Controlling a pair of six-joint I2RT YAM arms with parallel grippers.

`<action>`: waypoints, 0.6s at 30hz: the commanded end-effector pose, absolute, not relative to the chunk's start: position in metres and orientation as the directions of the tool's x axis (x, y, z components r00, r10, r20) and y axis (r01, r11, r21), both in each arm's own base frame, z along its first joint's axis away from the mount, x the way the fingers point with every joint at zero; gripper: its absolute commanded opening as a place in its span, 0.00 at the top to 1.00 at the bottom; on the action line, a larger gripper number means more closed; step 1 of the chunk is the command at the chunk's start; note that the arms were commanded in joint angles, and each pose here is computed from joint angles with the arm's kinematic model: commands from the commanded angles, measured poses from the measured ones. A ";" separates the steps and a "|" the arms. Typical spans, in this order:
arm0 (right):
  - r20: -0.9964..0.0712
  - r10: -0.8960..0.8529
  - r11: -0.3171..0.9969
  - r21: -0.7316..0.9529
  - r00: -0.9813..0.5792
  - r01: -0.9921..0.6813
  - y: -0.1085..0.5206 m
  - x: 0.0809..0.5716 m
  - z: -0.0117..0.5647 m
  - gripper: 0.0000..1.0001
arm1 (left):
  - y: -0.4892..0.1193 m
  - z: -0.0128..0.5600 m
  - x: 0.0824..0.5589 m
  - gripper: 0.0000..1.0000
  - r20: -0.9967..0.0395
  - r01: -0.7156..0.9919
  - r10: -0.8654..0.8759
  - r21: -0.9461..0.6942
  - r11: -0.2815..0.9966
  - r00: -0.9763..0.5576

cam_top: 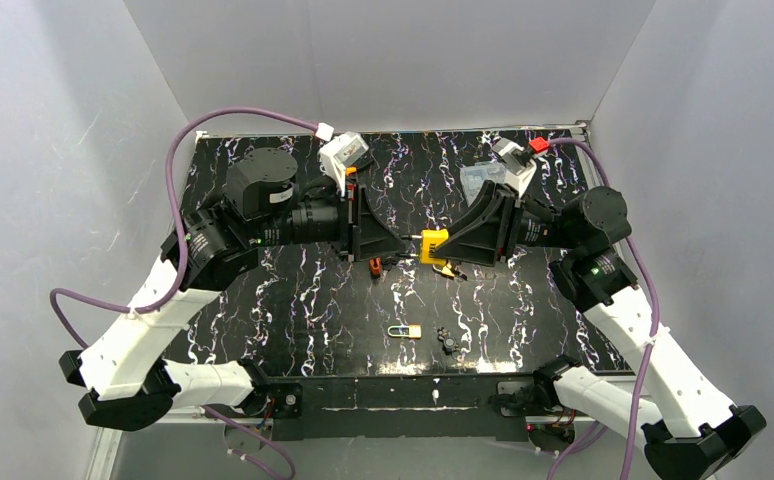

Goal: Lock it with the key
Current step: Lock the lock.

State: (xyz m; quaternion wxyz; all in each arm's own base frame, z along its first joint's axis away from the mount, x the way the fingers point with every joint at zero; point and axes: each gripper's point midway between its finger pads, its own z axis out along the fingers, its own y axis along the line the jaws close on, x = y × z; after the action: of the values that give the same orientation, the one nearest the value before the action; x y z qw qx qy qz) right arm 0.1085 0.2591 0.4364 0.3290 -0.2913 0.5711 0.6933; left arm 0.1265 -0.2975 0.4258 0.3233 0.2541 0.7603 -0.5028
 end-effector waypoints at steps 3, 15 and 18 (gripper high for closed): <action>-0.826 0.189 -0.162 0.507 -0.531 -0.846 0.251 0.098 0.470 0.99 | -0.302 0.429 0.124 1.00 -0.744 0.717 0.058 -0.617 0.325 -0.666; -0.761 0.219 -0.114 0.601 -0.610 -0.791 0.255 0.114 0.463 0.52 | -0.278 0.452 0.140 1.00 -0.792 0.698 -0.151 -0.597 0.396 -0.591; -0.744 0.221 -0.127 0.619 -0.630 -0.775 0.257 0.115 0.464 0.44 | -0.274 0.459 0.142 1.00 -0.788 0.687 -0.193 -0.607 0.398 -0.584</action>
State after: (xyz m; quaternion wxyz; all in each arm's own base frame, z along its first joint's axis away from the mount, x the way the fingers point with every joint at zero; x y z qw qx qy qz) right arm 0.1193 0.2609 0.4386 0.3275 -0.2484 0.5912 0.6939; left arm 0.1341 -0.2893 0.4270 0.3615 0.2119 0.7518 -0.5092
